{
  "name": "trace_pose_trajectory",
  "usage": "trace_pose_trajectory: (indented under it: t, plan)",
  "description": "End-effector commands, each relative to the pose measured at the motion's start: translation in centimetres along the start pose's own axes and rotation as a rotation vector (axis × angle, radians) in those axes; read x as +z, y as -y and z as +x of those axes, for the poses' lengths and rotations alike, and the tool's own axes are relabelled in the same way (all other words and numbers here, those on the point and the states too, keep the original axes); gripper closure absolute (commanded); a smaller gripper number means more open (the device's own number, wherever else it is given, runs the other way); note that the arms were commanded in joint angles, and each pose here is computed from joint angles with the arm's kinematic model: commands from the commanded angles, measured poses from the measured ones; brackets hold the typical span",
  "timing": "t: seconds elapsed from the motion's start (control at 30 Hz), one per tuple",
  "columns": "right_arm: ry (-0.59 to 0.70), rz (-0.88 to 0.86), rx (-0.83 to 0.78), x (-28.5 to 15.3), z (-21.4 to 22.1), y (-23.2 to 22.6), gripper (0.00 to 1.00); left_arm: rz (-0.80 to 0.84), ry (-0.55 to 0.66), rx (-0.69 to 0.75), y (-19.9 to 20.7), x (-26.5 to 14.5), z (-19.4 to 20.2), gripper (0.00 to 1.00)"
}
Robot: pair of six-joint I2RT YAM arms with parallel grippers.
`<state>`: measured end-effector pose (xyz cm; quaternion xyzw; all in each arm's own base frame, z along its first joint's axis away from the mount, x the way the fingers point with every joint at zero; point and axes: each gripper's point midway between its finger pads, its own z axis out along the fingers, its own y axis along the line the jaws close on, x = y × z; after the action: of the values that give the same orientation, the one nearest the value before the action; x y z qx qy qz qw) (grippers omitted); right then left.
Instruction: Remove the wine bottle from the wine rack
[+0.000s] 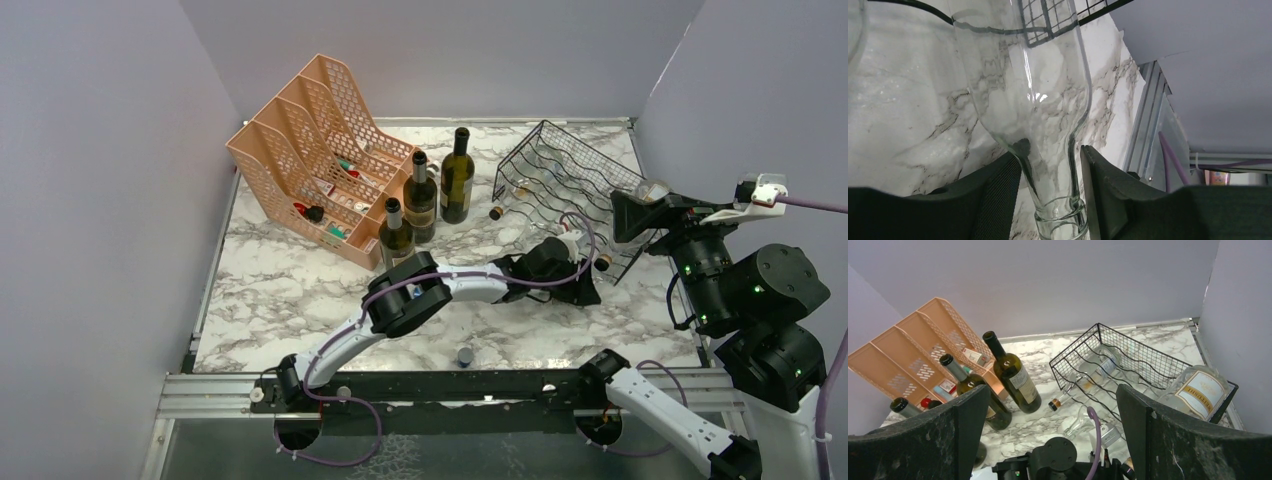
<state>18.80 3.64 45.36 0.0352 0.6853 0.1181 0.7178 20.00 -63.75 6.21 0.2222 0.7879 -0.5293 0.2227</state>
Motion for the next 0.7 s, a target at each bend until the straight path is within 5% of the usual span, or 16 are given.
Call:
trace_pose_trajectory:
  t: [0.0,0.67]
  plan:
    - [0.013,-0.021,0.024,-0.6,-0.6,-0.2,0.0,0.061,-0.006,-0.008,1.1,0.2,-0.6,0.52]
    - [0.012,-0.031,0.034,-0.1,-0.4,-0.7,0.0,0.047,-0.022,0.035,3.6,-6.9,-2.1,0.76]
